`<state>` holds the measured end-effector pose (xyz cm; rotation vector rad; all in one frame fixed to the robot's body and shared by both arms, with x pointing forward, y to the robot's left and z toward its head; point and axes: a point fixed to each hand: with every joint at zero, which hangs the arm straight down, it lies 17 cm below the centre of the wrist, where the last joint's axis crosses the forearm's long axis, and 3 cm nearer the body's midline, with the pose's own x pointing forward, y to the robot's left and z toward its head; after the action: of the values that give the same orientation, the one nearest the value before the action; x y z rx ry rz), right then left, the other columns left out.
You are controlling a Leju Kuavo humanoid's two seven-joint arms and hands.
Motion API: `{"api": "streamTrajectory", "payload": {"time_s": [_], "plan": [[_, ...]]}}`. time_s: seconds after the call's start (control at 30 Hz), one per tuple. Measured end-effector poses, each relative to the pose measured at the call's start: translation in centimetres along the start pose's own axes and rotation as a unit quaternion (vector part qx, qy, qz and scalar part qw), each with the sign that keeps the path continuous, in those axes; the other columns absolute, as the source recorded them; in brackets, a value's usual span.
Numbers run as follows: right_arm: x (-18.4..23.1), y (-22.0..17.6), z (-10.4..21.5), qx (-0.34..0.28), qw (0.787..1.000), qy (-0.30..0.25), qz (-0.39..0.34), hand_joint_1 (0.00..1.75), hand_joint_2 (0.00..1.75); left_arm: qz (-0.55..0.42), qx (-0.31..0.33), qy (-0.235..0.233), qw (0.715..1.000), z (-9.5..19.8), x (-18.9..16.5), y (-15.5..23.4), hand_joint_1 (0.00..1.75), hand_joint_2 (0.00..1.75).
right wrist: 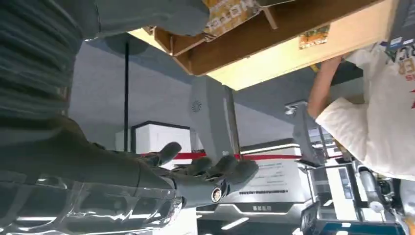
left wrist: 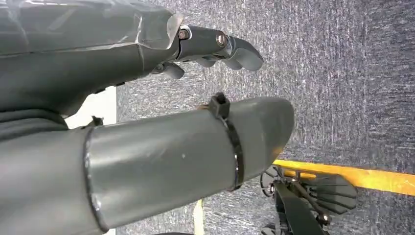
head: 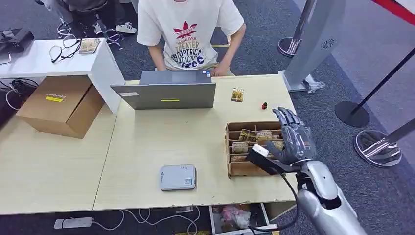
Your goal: Pass the card to the sensor for recognition and then transmit it.
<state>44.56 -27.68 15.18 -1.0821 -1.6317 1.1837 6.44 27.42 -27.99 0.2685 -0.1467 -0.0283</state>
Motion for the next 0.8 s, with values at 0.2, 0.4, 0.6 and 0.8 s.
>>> {"api": "streamTrajectory", "payload": {"time_s": [0.2, 0.4, 0.6, 0.8], "plan": [[-0.9, -0.3, 1.9, 0.001, 1.000, 0.018, 0.011, 1.01, 1.75, -0.002, 0.003, -0.006, 1.000, 0.0, 0.2, 0.1, 0.00, 0.00], [-1.0, -0.3, 2.8, 0.006, 1.000, 0.021, 0.014, 0.86, 1.75, -0.001, 0.013, -0.013, 1.000, 0.1, 0.5, -0.1, 0.00, 0.00], [-0.8, 0.0, 2.9, 0.015, 1.000, 0.016, 0.013, 0.89, 1.75, 0.000, 0.012, -0.014, 1.000, 0.2, 0.6, -0.3, 0.00, 0.00], [-0.5, 0.2, 2.9, 0.021, 1.000, 0.009, 0.012, 0.84, 1.75, -0.001, 0.012, -0.014, 1.000, 0.2, 0.6, -0.3, 0.00, 0.00]]}}
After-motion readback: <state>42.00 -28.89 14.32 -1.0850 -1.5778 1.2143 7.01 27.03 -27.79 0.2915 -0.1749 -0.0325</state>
